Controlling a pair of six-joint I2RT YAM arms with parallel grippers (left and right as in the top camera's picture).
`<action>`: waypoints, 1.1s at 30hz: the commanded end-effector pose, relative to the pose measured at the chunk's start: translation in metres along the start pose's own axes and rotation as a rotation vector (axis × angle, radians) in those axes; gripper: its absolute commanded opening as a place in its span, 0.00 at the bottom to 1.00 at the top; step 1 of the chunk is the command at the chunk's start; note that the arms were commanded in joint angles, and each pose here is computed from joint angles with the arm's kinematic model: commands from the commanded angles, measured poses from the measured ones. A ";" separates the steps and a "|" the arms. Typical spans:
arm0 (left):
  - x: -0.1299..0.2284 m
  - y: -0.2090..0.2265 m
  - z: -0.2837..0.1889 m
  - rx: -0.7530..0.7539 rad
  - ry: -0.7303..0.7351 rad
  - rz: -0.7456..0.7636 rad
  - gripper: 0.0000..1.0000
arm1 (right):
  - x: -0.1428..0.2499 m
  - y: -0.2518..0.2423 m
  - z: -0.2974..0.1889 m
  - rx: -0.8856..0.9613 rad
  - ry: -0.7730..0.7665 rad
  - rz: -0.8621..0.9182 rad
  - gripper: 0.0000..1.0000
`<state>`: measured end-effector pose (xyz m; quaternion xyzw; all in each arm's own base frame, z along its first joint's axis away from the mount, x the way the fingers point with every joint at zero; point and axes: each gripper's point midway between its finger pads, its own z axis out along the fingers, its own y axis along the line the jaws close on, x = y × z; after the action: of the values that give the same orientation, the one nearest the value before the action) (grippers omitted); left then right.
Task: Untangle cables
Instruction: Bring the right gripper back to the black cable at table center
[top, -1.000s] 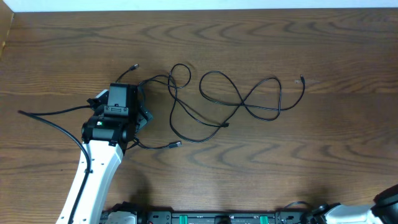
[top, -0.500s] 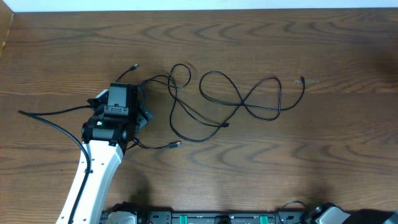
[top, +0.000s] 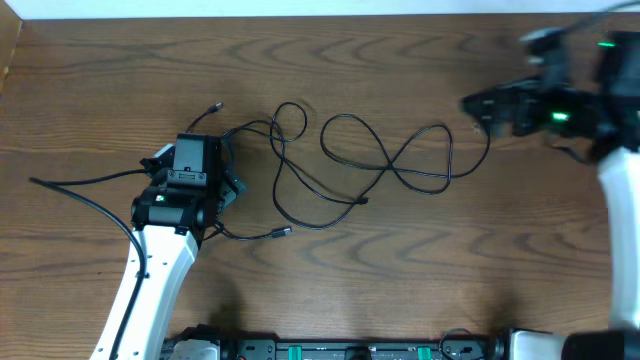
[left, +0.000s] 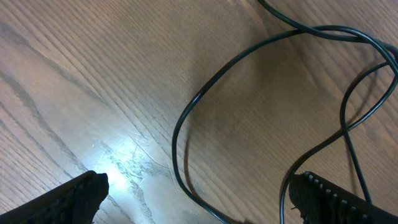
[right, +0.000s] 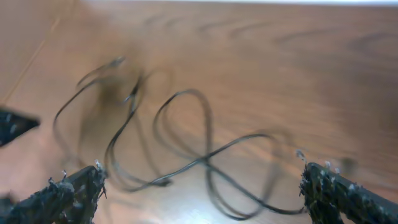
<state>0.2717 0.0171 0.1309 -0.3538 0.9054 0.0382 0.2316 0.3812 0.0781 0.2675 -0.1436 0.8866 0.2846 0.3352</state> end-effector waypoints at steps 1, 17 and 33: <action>-0.008 0.000 -0.003 -0.010 -0.026 0.001 0.98 | 0.023 0.020 0.055 -0.100 0.131 -0.012 0.99; -0.008 0.000 -0.003 -0.010 -0.026 0.002 0.98 | 0.125 0.056 0.214 -0.253 0.482 -0.063 0.99; -0.008 0.000 -0.003 -0.010 -0.026 0.002 0.98 | 0.197 0.041 0.271 0.041 0.673 -0.328 0.90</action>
<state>0.2717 0.0171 0.1309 -0.3537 0.9054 0.0383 0.2316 0.3614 0.2711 0.0130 -0.3573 0.9098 0.1902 0.0915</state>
